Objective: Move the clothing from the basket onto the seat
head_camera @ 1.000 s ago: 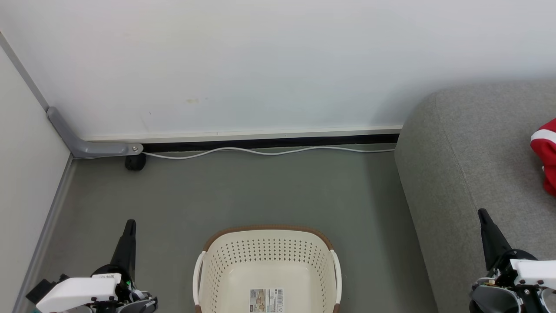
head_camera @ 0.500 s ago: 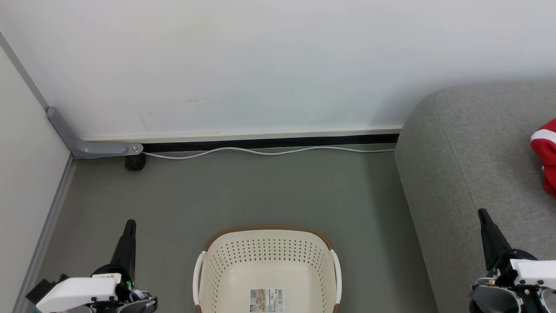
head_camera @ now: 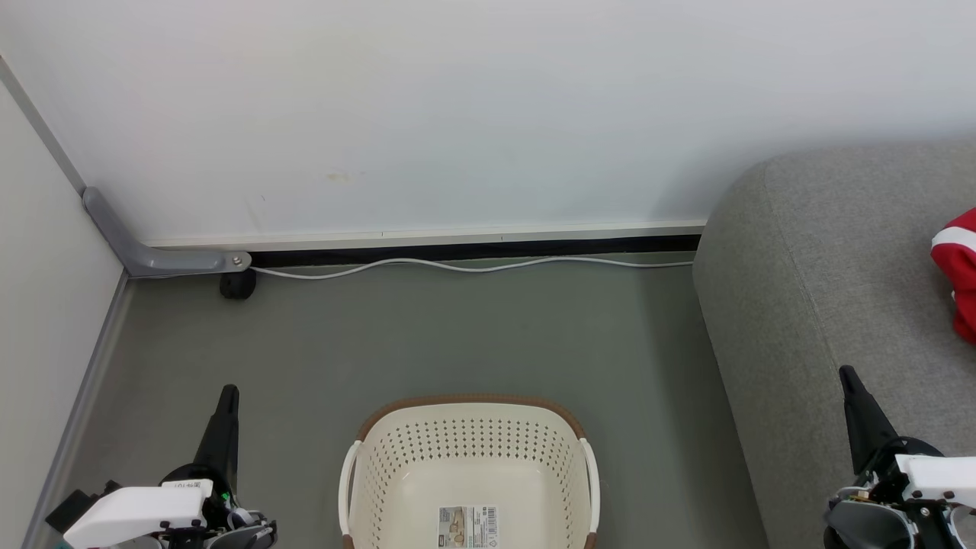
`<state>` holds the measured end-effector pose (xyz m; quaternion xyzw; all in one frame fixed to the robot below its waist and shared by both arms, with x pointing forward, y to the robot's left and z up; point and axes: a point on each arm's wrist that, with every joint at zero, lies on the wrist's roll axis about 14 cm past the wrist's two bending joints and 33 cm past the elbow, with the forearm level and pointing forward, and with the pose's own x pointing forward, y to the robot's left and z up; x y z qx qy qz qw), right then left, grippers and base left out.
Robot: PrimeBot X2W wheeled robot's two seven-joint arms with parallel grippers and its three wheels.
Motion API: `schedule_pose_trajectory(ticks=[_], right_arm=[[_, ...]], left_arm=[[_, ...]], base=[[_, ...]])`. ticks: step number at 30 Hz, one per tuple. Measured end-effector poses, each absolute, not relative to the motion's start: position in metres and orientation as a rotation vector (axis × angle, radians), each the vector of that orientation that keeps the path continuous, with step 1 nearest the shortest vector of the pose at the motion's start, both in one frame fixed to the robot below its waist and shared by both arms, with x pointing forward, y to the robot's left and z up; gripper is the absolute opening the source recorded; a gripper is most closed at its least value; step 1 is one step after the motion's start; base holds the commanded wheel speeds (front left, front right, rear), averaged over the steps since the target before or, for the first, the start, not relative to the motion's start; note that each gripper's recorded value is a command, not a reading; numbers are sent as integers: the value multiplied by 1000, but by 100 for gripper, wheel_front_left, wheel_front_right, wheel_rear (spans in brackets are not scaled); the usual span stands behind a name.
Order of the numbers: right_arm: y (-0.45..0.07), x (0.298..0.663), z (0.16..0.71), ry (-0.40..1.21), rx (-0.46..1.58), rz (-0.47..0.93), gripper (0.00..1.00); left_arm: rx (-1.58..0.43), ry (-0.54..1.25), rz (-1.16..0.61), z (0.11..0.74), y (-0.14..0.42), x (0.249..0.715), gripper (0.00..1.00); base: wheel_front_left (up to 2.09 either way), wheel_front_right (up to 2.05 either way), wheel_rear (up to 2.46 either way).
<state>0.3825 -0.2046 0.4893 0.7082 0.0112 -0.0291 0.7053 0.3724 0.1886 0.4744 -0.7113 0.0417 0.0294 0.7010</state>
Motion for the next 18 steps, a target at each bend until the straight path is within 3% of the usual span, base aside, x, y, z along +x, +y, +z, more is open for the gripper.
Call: schedule_pose_trajectory(ticks=[18], right_arm=[[-205, 382, 489, 25, 1574, -65, 0]], left_arm=[[-1584, 93, 66, 474, 189, 372, 0]], base=[[0, 0, 0]])
